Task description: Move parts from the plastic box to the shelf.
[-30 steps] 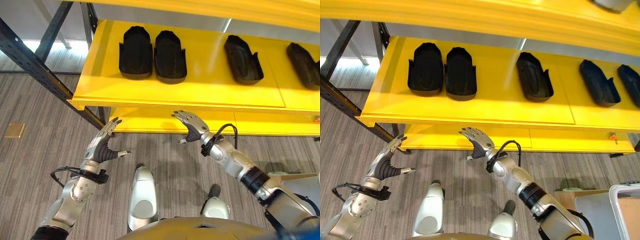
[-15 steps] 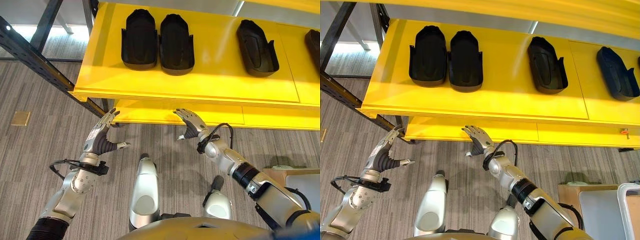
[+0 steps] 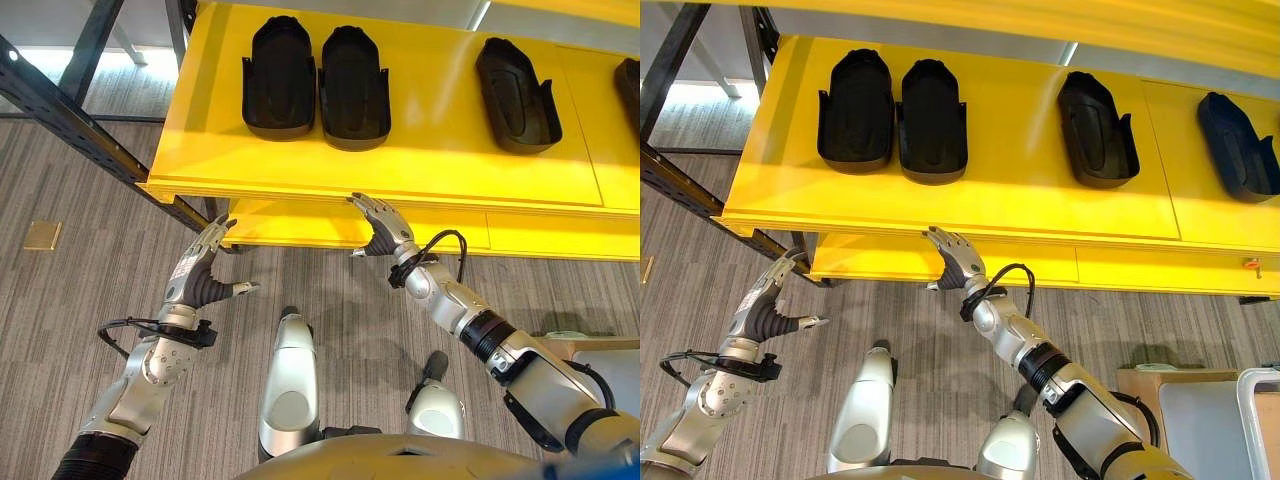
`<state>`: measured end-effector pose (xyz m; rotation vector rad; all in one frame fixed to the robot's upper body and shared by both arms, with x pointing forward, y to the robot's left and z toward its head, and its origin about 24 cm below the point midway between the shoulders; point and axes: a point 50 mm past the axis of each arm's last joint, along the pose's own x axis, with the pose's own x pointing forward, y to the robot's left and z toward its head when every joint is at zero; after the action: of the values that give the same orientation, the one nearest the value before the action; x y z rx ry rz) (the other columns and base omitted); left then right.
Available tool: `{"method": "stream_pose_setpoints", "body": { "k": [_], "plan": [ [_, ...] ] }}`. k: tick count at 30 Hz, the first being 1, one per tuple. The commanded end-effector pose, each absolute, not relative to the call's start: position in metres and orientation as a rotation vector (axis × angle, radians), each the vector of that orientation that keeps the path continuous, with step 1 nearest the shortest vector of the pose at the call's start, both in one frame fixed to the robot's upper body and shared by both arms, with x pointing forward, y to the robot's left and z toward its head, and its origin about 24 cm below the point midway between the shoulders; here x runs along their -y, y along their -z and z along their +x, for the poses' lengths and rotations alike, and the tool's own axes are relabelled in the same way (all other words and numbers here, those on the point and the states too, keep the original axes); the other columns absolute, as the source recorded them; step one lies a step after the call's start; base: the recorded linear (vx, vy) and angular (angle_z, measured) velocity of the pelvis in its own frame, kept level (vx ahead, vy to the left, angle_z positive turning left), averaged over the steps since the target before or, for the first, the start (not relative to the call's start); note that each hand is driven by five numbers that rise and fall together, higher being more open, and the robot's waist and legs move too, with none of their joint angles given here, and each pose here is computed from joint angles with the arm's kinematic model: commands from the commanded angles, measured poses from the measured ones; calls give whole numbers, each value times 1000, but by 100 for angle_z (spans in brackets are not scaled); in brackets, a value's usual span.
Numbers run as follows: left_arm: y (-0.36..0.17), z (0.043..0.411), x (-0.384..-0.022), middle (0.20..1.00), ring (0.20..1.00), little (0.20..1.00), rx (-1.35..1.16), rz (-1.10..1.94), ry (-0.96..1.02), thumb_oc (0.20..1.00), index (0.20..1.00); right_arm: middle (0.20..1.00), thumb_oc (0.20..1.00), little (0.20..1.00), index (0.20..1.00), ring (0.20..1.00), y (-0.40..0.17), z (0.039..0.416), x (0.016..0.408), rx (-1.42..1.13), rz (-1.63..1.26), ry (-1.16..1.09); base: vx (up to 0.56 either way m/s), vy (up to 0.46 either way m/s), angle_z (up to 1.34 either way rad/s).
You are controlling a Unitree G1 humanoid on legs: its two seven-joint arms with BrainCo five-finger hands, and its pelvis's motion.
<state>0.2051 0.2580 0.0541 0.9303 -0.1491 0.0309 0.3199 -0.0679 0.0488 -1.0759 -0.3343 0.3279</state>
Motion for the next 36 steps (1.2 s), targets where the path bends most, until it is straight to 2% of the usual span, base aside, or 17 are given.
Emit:
{"method": "stream_pose_setpoints", "body": {
  "k": [1, 36],
  "plan": [
    [-57, 202, -250, 1000, 1000, 1000, 199, 919, -22, 1000, 1000, 1000, 1000, 1000, 1000, 1000, -86, 331, 72, 470, -1008, -214, 0, 0, 0],
    [-72, 210, -255, 1000, 1000, 1000, 246, 926, -31, 1000, 1000, 1000, 1000, 1000, 1000, 1000, -139, 388, 107, 419, -1084, 63, -8, 2, 2]
  ]
}}
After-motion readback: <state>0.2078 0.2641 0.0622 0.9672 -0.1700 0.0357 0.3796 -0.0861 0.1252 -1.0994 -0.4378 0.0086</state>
